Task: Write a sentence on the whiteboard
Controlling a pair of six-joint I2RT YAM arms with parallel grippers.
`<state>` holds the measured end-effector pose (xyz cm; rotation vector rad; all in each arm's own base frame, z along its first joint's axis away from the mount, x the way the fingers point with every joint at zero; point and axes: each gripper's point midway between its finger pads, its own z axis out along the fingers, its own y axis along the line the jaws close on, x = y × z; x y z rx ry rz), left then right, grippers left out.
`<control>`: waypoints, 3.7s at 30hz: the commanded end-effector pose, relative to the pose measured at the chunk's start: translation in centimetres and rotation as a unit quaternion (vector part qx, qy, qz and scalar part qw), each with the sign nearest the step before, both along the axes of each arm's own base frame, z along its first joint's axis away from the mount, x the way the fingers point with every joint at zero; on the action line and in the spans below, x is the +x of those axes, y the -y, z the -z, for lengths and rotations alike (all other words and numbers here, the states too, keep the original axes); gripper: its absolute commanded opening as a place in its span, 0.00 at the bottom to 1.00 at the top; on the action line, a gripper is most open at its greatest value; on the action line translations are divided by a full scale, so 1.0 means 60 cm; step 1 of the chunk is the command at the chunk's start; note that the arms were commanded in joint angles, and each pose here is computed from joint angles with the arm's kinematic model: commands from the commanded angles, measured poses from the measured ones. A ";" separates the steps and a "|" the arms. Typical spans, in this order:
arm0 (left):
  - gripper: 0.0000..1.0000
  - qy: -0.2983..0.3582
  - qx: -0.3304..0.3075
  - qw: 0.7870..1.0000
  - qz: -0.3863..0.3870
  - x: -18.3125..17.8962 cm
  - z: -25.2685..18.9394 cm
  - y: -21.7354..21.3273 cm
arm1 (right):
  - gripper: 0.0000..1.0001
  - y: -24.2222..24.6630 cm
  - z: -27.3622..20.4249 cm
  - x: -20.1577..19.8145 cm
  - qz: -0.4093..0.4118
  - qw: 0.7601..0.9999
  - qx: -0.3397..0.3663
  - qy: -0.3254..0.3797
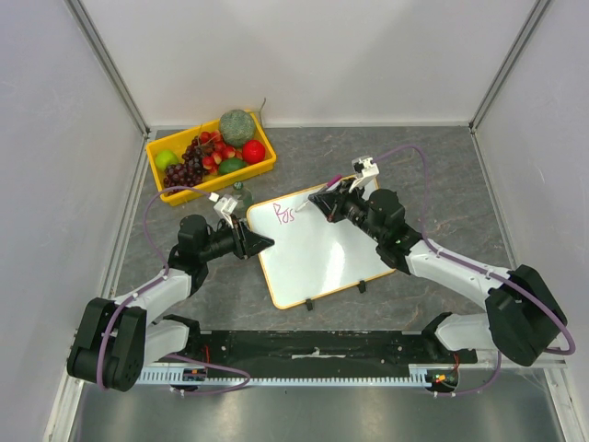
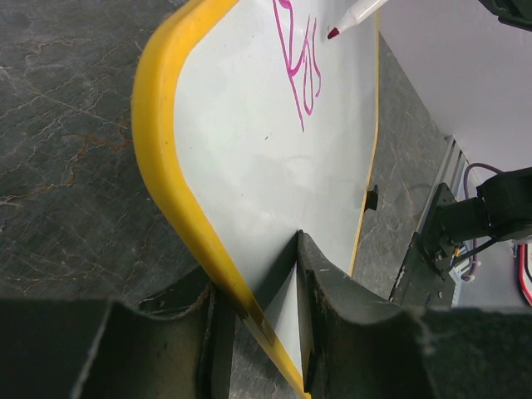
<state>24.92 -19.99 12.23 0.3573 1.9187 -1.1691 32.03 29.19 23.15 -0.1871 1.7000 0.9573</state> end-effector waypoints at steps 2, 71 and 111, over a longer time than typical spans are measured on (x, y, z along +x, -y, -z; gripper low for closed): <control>0.02 0.014 0.027 1.000 0.007 -0.002 0.017 -0.002 | 0.00 0.013 -0.032 0.021 0.033 0.999 -0.007 0.030; 0.02 0.011 0.026 1.000 0.009 -0.002 0.018 -0.001 | 0.00 -0.003 -0.045 0.036 0.024 0.999 -0.024 0.034; 0.02 0.012 0.026 1.000 0.009 -0.002 0.017 -0.001 | 0.00 0.013 -0.017 0.026 0.036 0.999 -0.024 0.023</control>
